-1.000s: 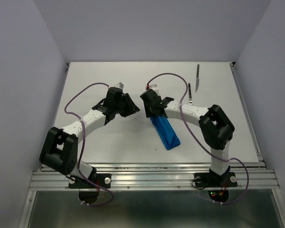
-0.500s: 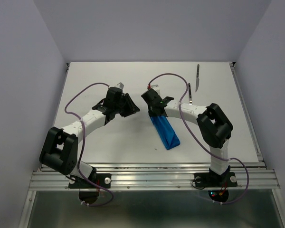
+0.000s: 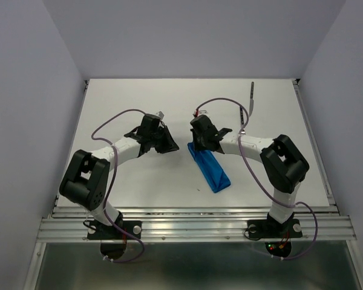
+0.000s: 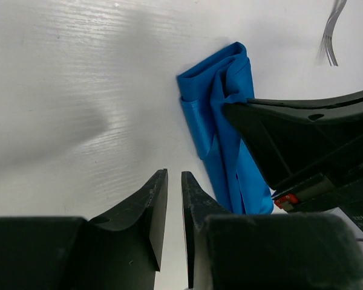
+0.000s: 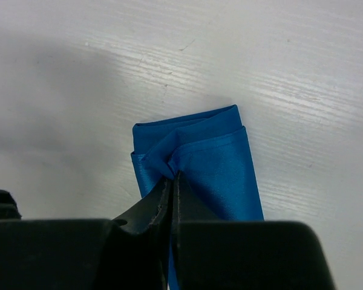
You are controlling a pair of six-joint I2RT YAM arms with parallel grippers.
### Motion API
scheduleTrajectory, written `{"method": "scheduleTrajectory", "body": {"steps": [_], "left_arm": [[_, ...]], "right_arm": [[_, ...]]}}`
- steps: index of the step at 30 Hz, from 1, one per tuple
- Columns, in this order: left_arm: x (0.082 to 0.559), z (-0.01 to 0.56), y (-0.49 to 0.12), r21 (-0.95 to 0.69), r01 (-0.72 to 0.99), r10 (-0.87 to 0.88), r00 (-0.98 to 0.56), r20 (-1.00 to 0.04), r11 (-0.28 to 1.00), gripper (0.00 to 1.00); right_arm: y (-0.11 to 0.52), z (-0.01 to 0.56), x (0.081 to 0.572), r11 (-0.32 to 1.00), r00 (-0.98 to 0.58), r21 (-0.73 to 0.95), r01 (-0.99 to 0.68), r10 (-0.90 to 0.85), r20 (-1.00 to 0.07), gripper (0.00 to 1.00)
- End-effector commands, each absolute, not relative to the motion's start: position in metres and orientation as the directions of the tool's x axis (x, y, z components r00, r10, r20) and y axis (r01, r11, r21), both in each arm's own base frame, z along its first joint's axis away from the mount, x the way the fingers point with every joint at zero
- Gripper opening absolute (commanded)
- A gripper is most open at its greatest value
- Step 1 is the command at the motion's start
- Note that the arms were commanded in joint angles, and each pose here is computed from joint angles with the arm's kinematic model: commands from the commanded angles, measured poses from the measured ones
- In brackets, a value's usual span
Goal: Fold the napkin into a case and place the utensils inside
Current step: Pick up the top corner of the smaller rectangle folded napkin from the center of the board.
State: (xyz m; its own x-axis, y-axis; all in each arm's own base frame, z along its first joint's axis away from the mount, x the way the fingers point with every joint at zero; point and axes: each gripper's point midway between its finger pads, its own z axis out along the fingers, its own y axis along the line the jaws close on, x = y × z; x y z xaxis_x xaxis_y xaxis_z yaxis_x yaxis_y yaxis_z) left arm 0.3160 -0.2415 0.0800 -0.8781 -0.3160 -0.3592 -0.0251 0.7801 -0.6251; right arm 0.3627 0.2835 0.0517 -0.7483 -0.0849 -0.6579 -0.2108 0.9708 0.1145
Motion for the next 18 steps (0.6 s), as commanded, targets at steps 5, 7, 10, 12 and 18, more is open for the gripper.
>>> {"method": "scheduleTrajectory", "body": {"steps": [5,7,10,12,18], "left_arm": [[0.299,0.093,-0.247,-0.655,0.033,-0.298,-0.872,-0.387,0.755,0.27],[0.291,0.093,-0.249,-0.647,0.033,-0.298,-0.868,-0.396,0.762,0.27],[0.278,0.093,-0.255,-0.637,0.043,-0.290,-0.866,-0.409,0.770,0.30],[0.271,0.089,-0.267,-0.620,0.071,-0.249,-0.876,-0.414,0.782,0.31],[0.264,0.072,-0.297,-0.547,0.121,-0.155,-0.889,-0.431,0.828,0.32]], "right_arm": [[0.304,0.080,0.352,0.892,-0.706,0.266,-0.366,-0.079,-0.704,0.01],[0.303,0.078,0.347,0.886,-0.709,0.272,-0.375,-0.085,-0.700,0.01],[0.301,0.083,0.341,0.880,-0.707,0.284,-0.381,-0.080,-0.702,0.01],[0.293,0.085,0.342,0.883,-0.715,0.300,-0.361,-0.056,-0.696,0.01],[0.288,0.087,0.334,0.867,-0.739,0.362,-0.343,-0.011,-0.674,0.01]]}}
